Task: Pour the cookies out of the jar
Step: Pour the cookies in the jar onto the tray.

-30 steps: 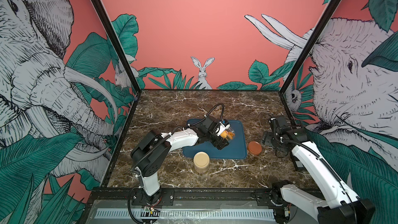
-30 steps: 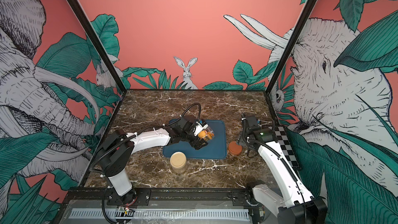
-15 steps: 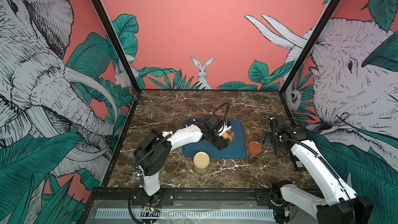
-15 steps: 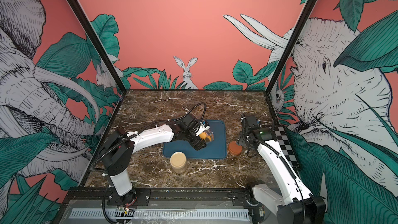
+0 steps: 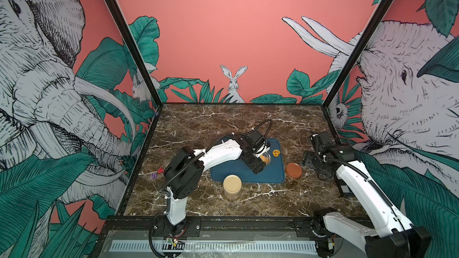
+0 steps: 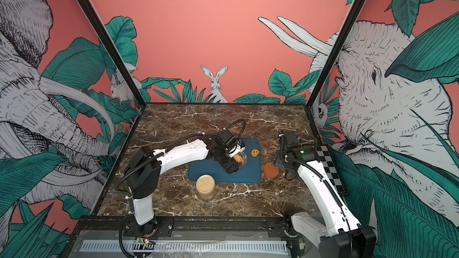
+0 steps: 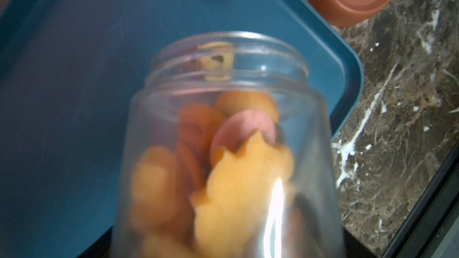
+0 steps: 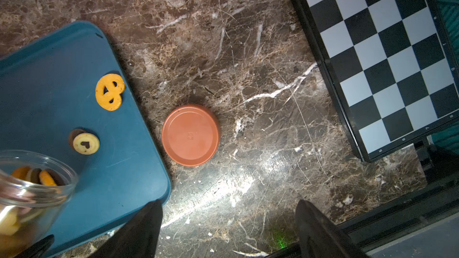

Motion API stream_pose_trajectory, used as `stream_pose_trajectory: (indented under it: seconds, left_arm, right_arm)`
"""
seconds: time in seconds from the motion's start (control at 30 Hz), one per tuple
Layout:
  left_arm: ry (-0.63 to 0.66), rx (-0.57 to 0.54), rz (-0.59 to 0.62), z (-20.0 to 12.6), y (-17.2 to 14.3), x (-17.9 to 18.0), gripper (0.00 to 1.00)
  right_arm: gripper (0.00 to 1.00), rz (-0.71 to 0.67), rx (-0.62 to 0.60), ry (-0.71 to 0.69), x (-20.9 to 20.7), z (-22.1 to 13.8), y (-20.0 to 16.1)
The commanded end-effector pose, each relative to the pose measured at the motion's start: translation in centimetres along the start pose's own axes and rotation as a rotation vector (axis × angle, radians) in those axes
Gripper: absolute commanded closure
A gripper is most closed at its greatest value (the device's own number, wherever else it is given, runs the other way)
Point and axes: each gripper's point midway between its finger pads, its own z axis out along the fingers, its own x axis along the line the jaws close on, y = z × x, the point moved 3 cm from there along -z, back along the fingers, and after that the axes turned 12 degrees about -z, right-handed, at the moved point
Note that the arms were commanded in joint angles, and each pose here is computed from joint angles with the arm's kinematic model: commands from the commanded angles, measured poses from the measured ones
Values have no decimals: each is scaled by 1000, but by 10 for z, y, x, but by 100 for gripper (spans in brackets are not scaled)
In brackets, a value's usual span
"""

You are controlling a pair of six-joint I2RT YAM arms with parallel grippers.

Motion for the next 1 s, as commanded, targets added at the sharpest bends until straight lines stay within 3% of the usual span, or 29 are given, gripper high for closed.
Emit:
stream_pose_trajectory:
  seconds: [0.0,0.17,0.3,0.43,0.57,0.7,0.77,0.83,0.87,0.93,0.97]
  left_arm:
    - [-50,26,-29,-23,9,-15,100]
    - [-245,67,-255,-43,14,-28,100]
    - [-423,7,-463,-52,25,-26,100]
    - [-706,-16,-665,-59,38,-36,100]
    - [-955,-86,-789,-74,62,-49,100]
    - [-988,-89,-882,-79,61,-48,100]
    - [-954,-45,-978,-66,52,-42,100]
    - [-1061,-90,-1101,-71,56,-44,100]
    - [-1095,-93,-1100,-77,60,-50,100]
    - [-963,-22,-1068,-60,44,-50,100]
    - [-915,-9,-1115,-50,33,-44,100]
  right_arm:
    - [14,21,7,0,-3,-8,-1]
    - [14,28,-5,1,-4,-14,0]
    - [14,29,-8,-6,-6,-17,-1]
    - [14,36,-12,-7,-8,-19,-1]
    - [14,41,-17,-6,-9,-21,-2]
    - [14,45,-19,-5,-9,-23,-2]
    - [14,45,-22,-13,-11,-22,-2]
    - [14,43,-15,-19,-11,-21,-3]
    - [15,45,-14,-18,-11,-21,-3]
    - [15,46,-17,-24,-12,-21,-3]
    - [15,47,-18,-30,-13,-21,-3]
